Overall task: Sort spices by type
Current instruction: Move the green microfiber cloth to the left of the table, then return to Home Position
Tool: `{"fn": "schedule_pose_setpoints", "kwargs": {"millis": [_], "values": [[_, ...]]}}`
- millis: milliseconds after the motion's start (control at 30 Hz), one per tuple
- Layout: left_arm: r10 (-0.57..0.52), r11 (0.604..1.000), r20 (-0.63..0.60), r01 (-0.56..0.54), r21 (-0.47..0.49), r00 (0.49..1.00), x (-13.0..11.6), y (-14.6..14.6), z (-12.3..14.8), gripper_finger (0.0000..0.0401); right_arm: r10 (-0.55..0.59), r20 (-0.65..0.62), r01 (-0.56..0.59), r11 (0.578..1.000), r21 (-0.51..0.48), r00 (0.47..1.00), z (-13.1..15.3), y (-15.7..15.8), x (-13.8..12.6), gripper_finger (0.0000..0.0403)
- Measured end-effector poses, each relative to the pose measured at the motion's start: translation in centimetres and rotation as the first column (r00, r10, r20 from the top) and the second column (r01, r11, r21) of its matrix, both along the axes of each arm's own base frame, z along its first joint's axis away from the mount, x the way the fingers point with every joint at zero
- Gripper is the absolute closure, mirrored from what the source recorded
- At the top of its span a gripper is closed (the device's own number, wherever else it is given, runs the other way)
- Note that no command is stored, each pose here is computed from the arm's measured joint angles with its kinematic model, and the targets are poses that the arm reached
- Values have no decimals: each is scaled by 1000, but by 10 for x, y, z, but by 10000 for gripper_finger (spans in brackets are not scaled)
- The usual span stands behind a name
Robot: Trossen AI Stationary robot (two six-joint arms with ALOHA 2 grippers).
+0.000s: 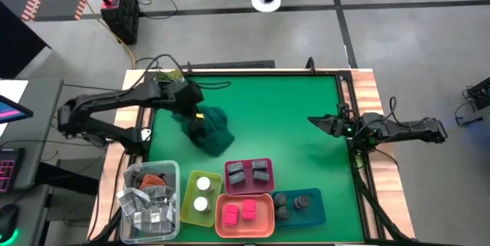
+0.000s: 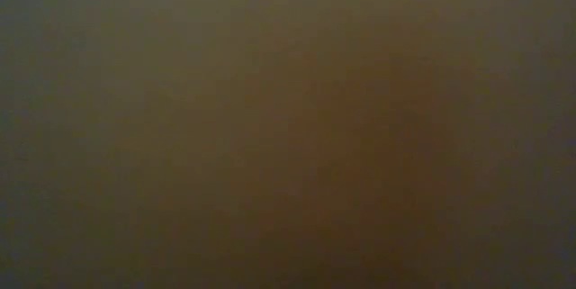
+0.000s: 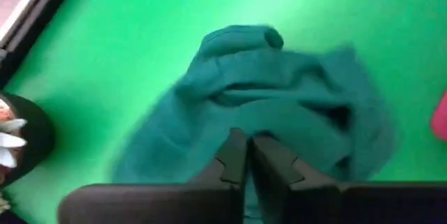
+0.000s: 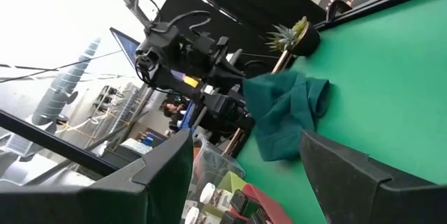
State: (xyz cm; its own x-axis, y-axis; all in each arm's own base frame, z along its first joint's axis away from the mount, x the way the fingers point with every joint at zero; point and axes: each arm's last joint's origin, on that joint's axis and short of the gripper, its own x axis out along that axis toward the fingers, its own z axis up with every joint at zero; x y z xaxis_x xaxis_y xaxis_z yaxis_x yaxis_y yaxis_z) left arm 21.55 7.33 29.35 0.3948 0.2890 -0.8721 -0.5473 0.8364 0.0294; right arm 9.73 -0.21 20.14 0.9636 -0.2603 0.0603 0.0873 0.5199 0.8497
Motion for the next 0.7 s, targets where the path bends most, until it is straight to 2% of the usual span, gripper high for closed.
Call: {"fn": "schedule_pose_setpoints", "kwargs": {"millis": [133, 233, 333, 433, 533, 700], "values": [[13, 1000, 37, -13, -10, 999, -7, -7, 8, 333, 0, 1, 0, 1000, 0, 1000, 0, 0, 0, 117], [-23, 998, 84, 27, -53, 996, -10, -14, 13, 278, 0, -1, 0, 1000, -6, 1000, 0, 0, 0, 117], [-89, 992, 231, 108, -71, 969, -11, -22, 22, 238, 0, -6, 0, 1000, -21, 1000, 0, 0, 0, 117], [-124, 991, 370, 132, 2, 921, -21, -33, 16, 228, -1, -8, 0, 999, -33, 1000, 0, 0, 0, 117], [-81, 996, 520, 92, 4, 850, -37, -37, -5, 235, 1, 17, -1, 1000, -22, 1000, 2, 0, 0, 117], [18, 998, 756, 38, -57, 654, -60, -42, -40, 262, 27, 99, -21, 998, -59, 995, 11, 3, -1, 117]]}}
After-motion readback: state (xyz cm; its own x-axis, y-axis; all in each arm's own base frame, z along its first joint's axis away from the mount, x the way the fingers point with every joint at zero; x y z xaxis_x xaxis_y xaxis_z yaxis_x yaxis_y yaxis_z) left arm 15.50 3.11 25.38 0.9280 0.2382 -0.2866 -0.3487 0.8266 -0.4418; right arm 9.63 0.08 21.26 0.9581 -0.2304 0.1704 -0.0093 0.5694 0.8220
